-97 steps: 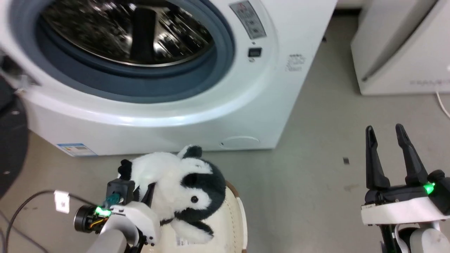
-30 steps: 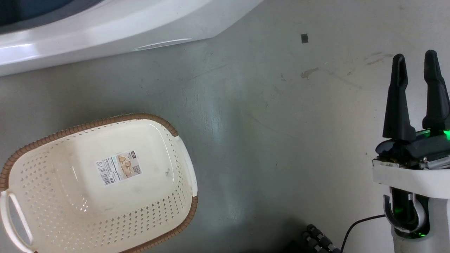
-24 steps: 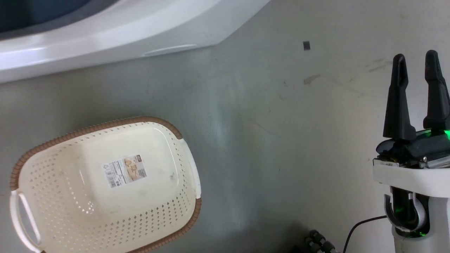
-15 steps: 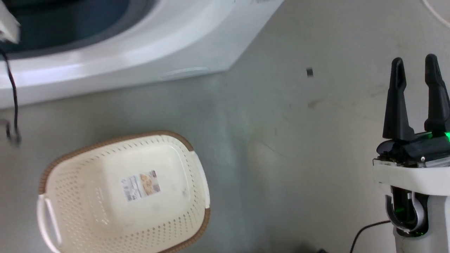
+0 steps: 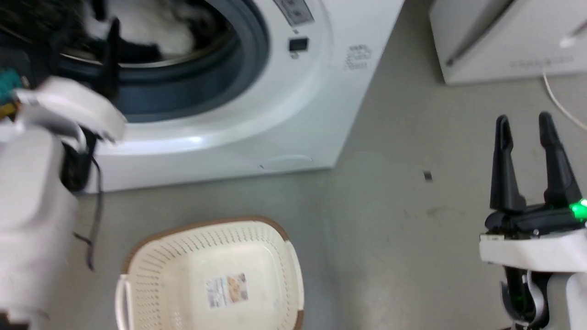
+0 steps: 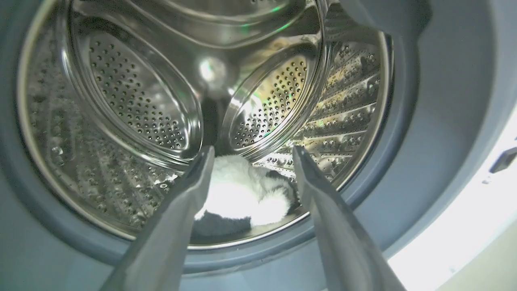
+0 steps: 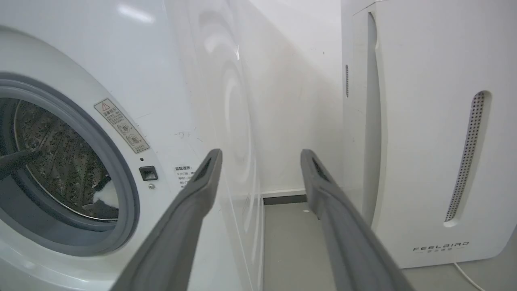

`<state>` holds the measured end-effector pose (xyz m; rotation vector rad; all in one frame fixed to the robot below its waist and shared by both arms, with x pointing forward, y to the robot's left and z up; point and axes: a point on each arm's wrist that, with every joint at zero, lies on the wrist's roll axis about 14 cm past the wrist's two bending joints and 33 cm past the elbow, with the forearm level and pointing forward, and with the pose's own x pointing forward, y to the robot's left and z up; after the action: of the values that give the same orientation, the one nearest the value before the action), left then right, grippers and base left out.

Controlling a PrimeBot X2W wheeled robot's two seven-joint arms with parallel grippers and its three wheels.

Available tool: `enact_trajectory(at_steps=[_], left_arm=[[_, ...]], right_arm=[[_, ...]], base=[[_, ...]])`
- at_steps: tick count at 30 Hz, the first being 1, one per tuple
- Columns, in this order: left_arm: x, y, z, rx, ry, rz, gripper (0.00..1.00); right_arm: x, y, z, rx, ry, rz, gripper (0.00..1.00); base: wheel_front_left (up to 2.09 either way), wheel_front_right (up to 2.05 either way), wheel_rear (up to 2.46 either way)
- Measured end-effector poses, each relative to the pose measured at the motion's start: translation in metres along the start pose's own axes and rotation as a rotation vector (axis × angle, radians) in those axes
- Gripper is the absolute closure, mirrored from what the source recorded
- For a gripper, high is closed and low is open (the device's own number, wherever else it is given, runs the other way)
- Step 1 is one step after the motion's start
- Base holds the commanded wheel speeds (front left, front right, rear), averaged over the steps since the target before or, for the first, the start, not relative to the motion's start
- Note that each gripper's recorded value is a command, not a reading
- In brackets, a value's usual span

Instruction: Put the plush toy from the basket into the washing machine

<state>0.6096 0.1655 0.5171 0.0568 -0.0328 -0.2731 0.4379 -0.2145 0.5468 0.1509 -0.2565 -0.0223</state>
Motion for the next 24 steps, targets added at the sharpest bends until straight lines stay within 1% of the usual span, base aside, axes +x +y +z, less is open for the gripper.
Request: enact_trajectory(at_steps=[4,8,11,12,15,17,21,24], left_arm=[[-0.040,-0.003,0.022,-0.044,-0.065,0.042,0.00],[-0.082,0.000,0.046,-0.080,-0.145,0.132,0.00],[-0.115,0.000,0.058,-0.014,-0.184,0.180,0.00],[-0.125,0.000,0.060,-0.007,-0.190,0.196,0.00],[-0.153,-0.006,0.059,-0.006,-0.197,0.224,0.00],[-0.169,-0.009,0.057,-0.028,-0.197,0.243,0.00],[-0.196,-0.017,0.041,-0.061,-0.157,0.264,0.00],[-0.212,-0.024,0.027,-0.066,-0.116,0.262,0.00]], right_arm=[[-0.008,0.010,0.013,0.013,-0.021,0.024,0.00],[-0.017,0.019,0.022,0.013,-0.032,0.044,0.00],[-0.023,0.026,0.028,0.019,-0.042,0.063,0.00],[-0.025,0.029,0.030,0.021,-0.045,0.070,0.00],[-0.032,0.033,0.032,0.020,-0.042,0.082,0.00],[-0.036,0.035,0.031,0.019,-0.033,0.087,0.00],[-0.043,0.038,0.031,0.020,-0.027,0.096,0.00],[-0.049,0.040,0.028,0.022,-0.014,0.101,0.00]], base=[[0.00,0.00,0.00],[0.00,0.00,0.00],[0.00,0.00,0.00],[0.00,0.00,0.00],[0.00,0.00,0.00],[0.00,0.00,0.00],[0.00,0.00,0.00],[0.00,0.00,0.00]])
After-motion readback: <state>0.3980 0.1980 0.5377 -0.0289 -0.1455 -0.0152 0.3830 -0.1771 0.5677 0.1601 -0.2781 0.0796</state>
